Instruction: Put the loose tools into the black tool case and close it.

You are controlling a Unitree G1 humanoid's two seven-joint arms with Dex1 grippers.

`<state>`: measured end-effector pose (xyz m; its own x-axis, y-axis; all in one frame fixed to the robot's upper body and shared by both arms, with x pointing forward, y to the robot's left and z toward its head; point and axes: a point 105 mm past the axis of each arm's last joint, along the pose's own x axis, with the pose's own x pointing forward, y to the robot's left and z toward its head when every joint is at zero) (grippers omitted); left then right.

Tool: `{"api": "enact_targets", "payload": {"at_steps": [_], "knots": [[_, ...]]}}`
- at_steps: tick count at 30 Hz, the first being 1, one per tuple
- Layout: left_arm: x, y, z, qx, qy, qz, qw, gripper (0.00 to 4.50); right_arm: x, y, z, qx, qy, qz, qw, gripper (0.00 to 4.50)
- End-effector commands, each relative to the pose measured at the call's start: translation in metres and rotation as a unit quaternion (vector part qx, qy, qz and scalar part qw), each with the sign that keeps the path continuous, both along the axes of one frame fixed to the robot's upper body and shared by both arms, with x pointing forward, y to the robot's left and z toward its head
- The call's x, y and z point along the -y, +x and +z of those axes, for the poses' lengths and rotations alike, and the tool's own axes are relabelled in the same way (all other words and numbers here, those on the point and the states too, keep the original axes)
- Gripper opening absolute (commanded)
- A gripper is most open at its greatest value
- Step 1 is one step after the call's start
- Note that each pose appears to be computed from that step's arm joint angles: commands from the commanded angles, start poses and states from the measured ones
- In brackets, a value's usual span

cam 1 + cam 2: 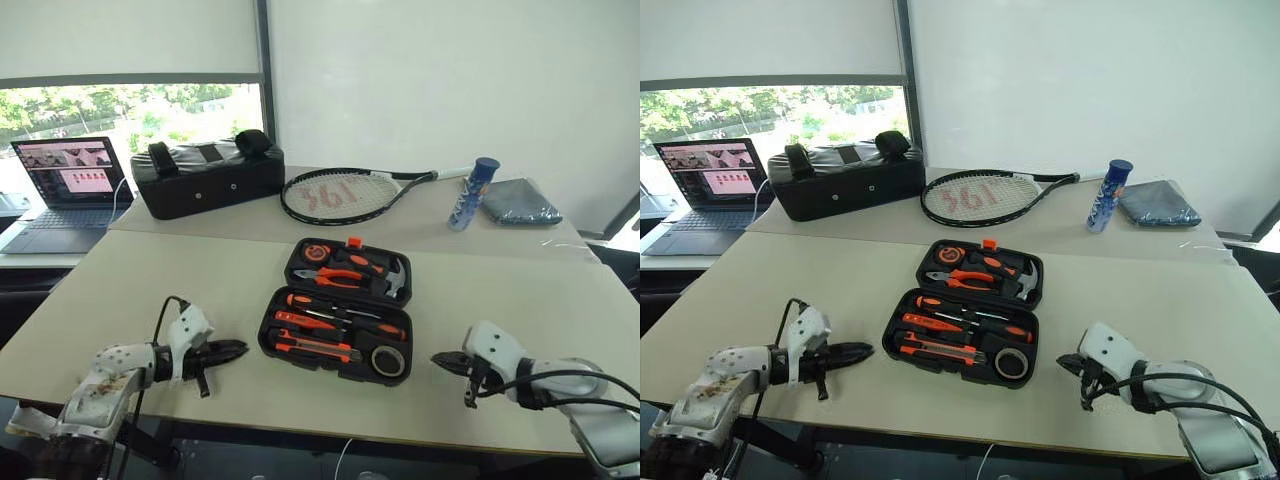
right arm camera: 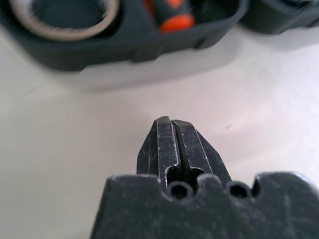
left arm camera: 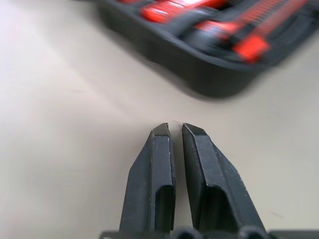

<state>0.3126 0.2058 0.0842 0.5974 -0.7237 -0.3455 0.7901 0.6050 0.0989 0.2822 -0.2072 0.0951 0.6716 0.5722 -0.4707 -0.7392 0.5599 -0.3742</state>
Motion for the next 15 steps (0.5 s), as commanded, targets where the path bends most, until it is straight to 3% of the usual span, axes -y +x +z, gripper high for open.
{"api": "enact_targets", "payload": {"at_steps": [1,9,15], "knots": [[0.008,0.030,0.023,0.053,-0.020,0.039,0.998,0.47,-0.002,0.020,0.017,0.058,-0.002,-0.018,0.998,0.00],[0.038,0.060,0.027,0.077,-0.023,0.041,0.996,0.47,-0.012,0.049,0.017,0.089,0.003,-0.023,0.996,0.00],[0.061,0.062,0.026,0.081,-0.035,0.007,0.996,0.47,-0.023,0.056,0.014,0.090,0.011,-0.003,0.996,0.00]]}}
